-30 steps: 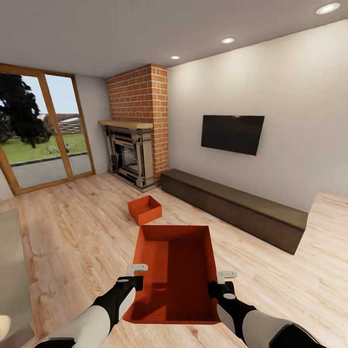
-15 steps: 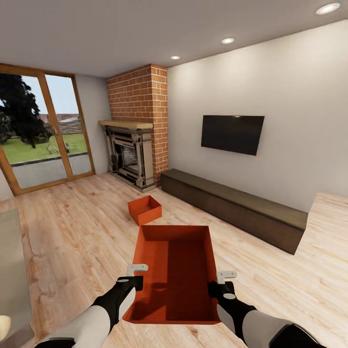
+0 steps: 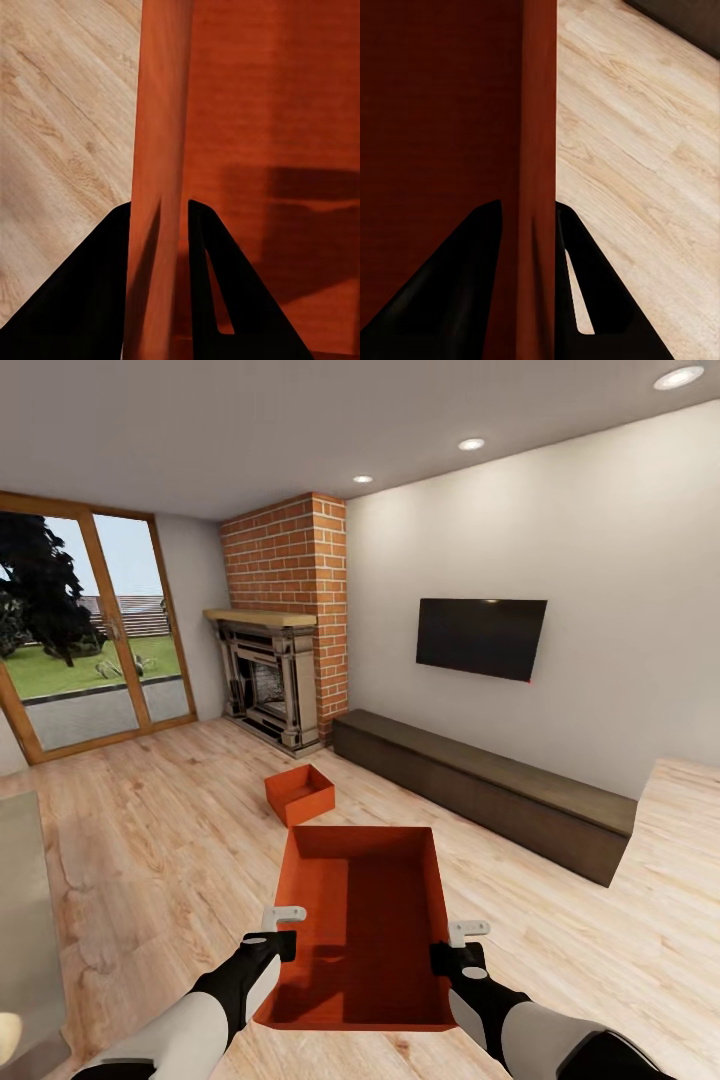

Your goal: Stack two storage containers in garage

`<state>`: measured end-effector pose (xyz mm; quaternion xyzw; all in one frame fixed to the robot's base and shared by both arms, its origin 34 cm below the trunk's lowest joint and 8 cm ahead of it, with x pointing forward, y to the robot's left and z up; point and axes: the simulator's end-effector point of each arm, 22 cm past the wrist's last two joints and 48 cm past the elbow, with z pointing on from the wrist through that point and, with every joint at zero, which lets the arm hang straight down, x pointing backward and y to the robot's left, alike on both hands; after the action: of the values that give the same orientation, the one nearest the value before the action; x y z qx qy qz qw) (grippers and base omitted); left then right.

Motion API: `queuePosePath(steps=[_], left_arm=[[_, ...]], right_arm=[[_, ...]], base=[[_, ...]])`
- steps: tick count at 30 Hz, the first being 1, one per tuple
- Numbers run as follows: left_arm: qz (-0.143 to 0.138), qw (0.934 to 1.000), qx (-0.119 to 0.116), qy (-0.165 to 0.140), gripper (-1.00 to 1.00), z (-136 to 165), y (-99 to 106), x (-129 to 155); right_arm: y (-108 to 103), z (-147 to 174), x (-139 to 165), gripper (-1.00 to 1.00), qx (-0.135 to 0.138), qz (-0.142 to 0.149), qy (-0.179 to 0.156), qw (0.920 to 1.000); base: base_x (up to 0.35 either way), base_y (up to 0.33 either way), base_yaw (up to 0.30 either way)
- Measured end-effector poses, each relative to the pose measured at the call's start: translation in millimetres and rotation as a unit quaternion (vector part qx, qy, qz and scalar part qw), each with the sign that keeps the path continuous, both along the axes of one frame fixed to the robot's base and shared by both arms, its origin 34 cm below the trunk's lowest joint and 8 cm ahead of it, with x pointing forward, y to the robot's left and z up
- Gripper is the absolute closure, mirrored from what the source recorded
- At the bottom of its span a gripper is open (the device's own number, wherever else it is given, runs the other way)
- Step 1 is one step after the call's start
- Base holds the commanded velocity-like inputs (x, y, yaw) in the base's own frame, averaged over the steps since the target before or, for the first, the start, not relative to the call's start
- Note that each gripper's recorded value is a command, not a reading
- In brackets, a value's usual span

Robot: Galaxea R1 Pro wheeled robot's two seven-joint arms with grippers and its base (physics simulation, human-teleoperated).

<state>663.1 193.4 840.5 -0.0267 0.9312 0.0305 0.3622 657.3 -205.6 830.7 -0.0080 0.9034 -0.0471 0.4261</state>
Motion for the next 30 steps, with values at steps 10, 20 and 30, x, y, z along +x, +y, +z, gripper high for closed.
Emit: queuePosePath(steps=[10, 20, 30], left_arm=[[0.0, 1.0, 0.0, 0.0, 1.0, 0.0, -0.1, -0.1], [0.0, 1.0, 0.0, 0.0, 1.0, -0.1, 0.1, 0.0], [0.002, 1.0, 0.0, 0.001, 1.0, -0.5, -0.9, -0.9]], right_arm=[[-0.1, 0.0, 0.0, 1.0, 0.0, 0.0, 0.0, 1.0], [0.1, 0.0, 0.0, 1.0, 0.0, 0.0, 0.0, 1.0], [-0.9, -0.4, 0.1, 1.0, 0.0, 0.002, 0.001, 1.0]], base=[[0.0, 0.0, 0.0], [0.0, 0.0, 0.0], [0.0, 0.0, 0.113]])
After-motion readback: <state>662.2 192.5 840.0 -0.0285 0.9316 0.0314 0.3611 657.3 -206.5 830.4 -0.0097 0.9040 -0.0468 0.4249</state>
